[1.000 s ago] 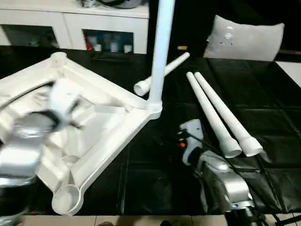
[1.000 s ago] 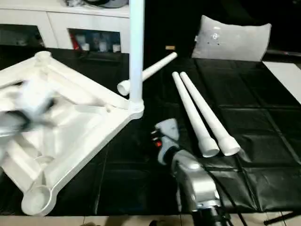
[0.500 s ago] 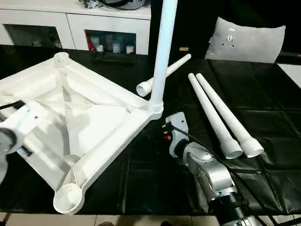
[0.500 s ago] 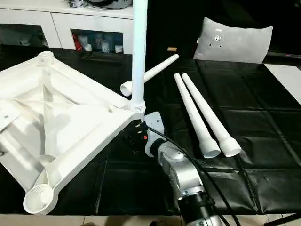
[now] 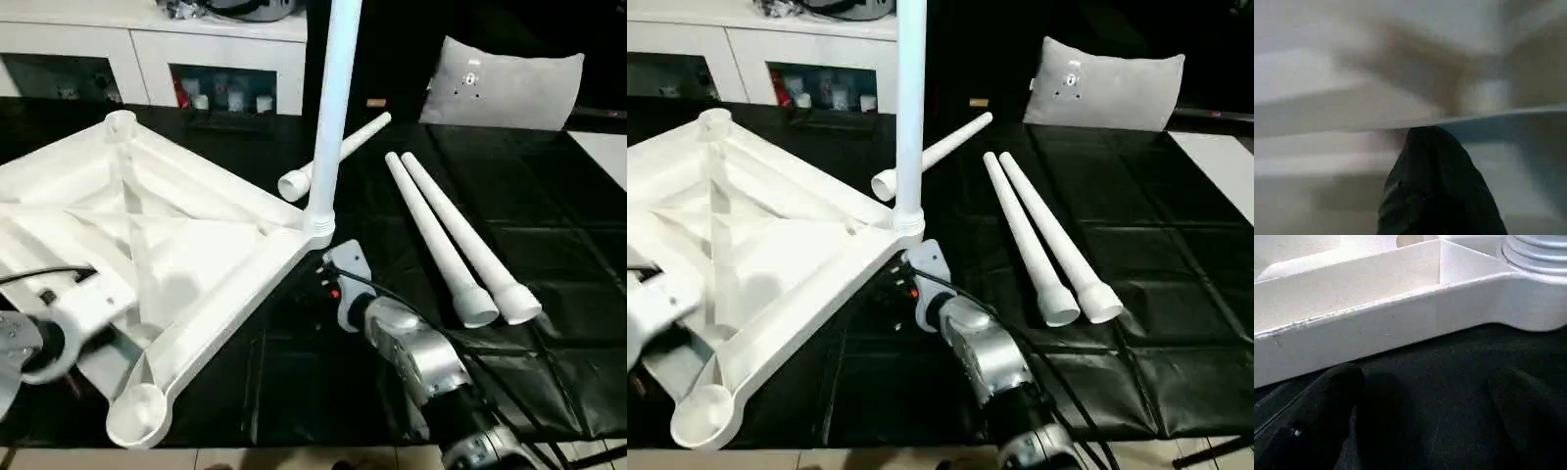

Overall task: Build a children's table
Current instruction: Rotate table base

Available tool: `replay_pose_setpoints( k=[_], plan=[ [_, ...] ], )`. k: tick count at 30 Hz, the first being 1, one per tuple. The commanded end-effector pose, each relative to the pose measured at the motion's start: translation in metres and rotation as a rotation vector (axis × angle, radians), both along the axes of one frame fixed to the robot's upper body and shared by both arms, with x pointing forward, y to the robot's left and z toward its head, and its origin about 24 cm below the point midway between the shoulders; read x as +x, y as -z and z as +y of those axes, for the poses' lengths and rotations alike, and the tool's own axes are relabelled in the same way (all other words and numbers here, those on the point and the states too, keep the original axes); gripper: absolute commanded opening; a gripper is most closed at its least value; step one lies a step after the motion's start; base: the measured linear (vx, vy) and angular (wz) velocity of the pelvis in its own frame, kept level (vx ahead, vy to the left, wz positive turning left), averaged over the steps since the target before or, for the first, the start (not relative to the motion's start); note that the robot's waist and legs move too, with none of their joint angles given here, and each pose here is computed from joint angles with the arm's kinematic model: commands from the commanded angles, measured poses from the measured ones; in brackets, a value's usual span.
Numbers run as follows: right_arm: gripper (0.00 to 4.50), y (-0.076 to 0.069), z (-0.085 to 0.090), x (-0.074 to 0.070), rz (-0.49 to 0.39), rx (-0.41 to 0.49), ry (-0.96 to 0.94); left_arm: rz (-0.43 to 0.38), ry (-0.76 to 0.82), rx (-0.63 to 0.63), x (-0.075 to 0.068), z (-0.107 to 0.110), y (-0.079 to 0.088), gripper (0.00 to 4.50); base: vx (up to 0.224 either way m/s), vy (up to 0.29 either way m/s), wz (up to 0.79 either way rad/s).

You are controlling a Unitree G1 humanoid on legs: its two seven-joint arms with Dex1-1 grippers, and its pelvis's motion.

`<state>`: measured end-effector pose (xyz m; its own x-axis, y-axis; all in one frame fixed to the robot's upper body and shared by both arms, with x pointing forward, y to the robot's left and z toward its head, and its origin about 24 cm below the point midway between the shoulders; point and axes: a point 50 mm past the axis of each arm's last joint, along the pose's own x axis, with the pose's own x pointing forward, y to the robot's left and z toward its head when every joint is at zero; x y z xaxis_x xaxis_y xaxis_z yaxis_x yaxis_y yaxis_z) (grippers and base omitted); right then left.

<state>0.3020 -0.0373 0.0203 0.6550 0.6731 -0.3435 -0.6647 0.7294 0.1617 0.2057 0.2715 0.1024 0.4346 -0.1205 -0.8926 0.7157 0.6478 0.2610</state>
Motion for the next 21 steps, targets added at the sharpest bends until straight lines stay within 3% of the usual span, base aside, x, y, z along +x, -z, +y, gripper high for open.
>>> replay_pose_setpoints(
  k=[1, 5, 9, 21],
  plan=[
    [4.50, 0.000, 0.007, 0.000, 0.000, -0.004, -0.032, 0.127, 0.091, -0.091, -0.012, -0.015, 0.007, 0.07, 0.000, 0.000, 0.00],
    [4.50, -0.003, 0.017, 0.002, -0.011, -0.005, -0.066, 0.235, 0.177, -0.211, -0.025, -0.032, 0.006, 0.07, 0.000, 0.000, 0.00],
    [4.50, -0.003, 0.022, 0.002, -0.015, -0.005, -0.087, 0.262, 0.216, -0.296, -0.029, -0.043, 0.005, 0.07, 0.000, 0.000, 0.00],
    [4.50, -0.002, 0.027, -0.001, -0.035, 0.003, -0.150, 0.234, 0.271, -0.382, -0.022, -0.060, 0.002, 0.07, 0.000, 0.000, 0.00]
  ],
)
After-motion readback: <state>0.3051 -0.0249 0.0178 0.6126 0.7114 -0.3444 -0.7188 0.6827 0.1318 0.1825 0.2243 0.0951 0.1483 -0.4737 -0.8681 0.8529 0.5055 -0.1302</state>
